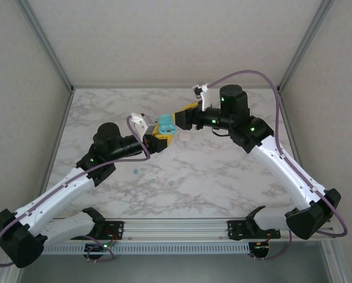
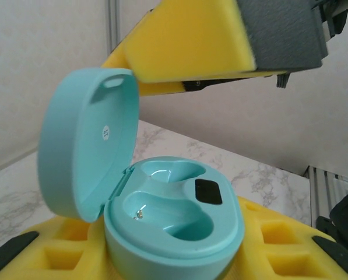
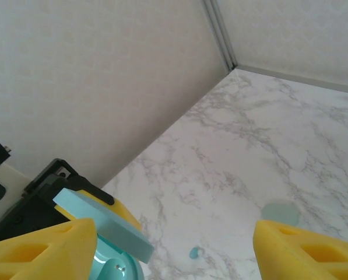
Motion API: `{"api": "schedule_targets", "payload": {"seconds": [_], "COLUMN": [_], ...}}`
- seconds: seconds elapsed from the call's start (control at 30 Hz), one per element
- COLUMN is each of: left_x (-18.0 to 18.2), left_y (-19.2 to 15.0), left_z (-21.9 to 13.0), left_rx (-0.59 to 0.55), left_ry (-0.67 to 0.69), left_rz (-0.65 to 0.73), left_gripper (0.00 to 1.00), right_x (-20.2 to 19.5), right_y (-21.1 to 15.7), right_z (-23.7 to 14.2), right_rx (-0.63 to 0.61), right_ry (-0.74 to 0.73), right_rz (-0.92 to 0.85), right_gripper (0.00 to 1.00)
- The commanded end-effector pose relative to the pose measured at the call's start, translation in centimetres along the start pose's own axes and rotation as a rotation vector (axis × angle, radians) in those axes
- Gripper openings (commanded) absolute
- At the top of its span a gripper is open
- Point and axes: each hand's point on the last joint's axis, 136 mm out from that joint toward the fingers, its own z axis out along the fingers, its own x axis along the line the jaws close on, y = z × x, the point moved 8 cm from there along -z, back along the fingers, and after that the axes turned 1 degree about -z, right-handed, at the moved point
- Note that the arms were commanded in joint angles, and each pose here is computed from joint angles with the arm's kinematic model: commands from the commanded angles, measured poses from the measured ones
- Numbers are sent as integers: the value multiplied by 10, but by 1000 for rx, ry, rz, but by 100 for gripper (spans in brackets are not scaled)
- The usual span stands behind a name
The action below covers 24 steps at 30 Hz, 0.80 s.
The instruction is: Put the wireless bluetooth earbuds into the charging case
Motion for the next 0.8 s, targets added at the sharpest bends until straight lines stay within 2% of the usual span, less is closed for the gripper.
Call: {"api": "schedule_targets", "payload": {"seconds": [0.0, 0.07, 0.17, 0.23, 0.33, 0.4, 0.5, 0.6, 0.77], "left_x": [-2, 0, 1, 2, 0, -4, -12, -18, -24], "left_y": [9, 6, 5, 5, 8, 14, 21, 25, 26], "left_z": [-7, -10, -16, -21, -34, -45, -60, -74, -88], "left_rx": [-56, -57, -71, -80, -94, -100, -114, -127, -135], "left_ry": [46, 75, 108, 134, 176, 191, 203, 214, 225], "left_rz": [44, 42, 46, 53, 68, 82, 95, 100, 106], "left_gripper": [10, 10, 10, 10, 10, 10, 10, 11, 11], "right_x": [16, 19, 2, -24, -65, -88, -114, -127, -139], "right_y": [14, 19, 19, 13, -9, -31, -66, -103, -147], "right_z": [-14, -21, -24, -19, 9, 39, 85, 129, 181], "right_rx": [-32, -51, -62, -23, 141, 297, 495, 676, 865], "right_ry": [68, 58, -94, -211, -295, -288, -246, -247, -312], "right_rz": [13, 9, 49, 146, 294, 352, 436, 419, 327], "right_gripper": [73, 75, 76, 70, 61, 51, 43, 43, 44]}}
